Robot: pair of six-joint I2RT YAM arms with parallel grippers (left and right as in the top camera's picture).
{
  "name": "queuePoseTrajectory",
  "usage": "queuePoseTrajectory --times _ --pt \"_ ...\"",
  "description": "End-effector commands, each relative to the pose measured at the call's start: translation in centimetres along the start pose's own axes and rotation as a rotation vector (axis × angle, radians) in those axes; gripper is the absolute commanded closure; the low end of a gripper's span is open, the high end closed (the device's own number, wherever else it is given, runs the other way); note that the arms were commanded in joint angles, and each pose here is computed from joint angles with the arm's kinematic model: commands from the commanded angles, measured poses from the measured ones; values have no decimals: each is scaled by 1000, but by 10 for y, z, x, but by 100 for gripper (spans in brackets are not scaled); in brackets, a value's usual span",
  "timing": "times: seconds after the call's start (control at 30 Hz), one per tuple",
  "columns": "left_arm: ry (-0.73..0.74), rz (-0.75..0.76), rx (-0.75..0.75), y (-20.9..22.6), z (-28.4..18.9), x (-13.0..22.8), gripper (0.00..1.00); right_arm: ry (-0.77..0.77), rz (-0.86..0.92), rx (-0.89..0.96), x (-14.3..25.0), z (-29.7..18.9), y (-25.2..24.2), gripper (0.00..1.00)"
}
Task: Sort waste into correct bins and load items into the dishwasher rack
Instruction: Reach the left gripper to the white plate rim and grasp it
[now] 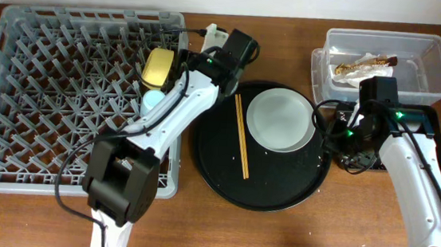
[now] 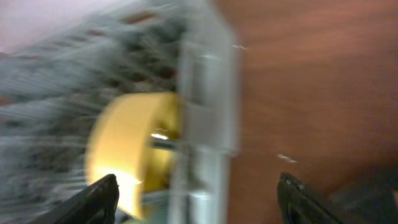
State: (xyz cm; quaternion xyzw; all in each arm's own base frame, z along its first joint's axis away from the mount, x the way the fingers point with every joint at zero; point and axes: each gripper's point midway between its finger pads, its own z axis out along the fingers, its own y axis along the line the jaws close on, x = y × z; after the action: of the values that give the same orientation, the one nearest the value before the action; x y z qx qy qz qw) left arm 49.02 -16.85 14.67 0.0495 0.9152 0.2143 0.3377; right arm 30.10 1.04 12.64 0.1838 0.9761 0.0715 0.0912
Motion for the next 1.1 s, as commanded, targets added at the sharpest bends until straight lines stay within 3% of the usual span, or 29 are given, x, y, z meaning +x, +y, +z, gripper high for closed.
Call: queuePoseTrajectory --times 0.0,0.03,0.1,0.23,0.33,0.43,0.63,0.73,0.87,0.97,1.0,1.07 --pt "89 48 708 -89 -74 2 19 -33 -8 6 -6 -8 -1 44" --pt "139 56 859 -110 -88 14 19 -32 -8 6 -6 -8 -1 44" --pt "170 61 930 -123 -92 24 20 -32 -8 6 -6 -8 -1 44" --pt "219 81 933 -156 -76 50 23 -30 -7 7 -5 -8 -1 44" --pt "301 -33 820 -169 -39 67 24 -20 -7 11 -3 -8 -3 44" --pt "303 -32 817 -177 -28 72 25 -20 -7 11 -3 -8 -3 44" --pt "326 -29 765 -190 -5 89 47 -20 -7 11 -3 -8 -3 44" --pt "320 -30 765 -192 -5 88 72 -20 -7 11 -3 -8 -3 44" --pt "334 -14 765 -203 1 99 74 -16 -6 12 -2 -8 -3 44" --pt "342 -10 762 -206 5 104 89 -10 -5 15 0 -8 -3 44" --pt "339 -11 764 -206 5 103 99 -10 -5 15 0 -8 -3 44" --pt "329 -14 767 -207 4 99 100 -10 -5 15 0 -8 -3 44"
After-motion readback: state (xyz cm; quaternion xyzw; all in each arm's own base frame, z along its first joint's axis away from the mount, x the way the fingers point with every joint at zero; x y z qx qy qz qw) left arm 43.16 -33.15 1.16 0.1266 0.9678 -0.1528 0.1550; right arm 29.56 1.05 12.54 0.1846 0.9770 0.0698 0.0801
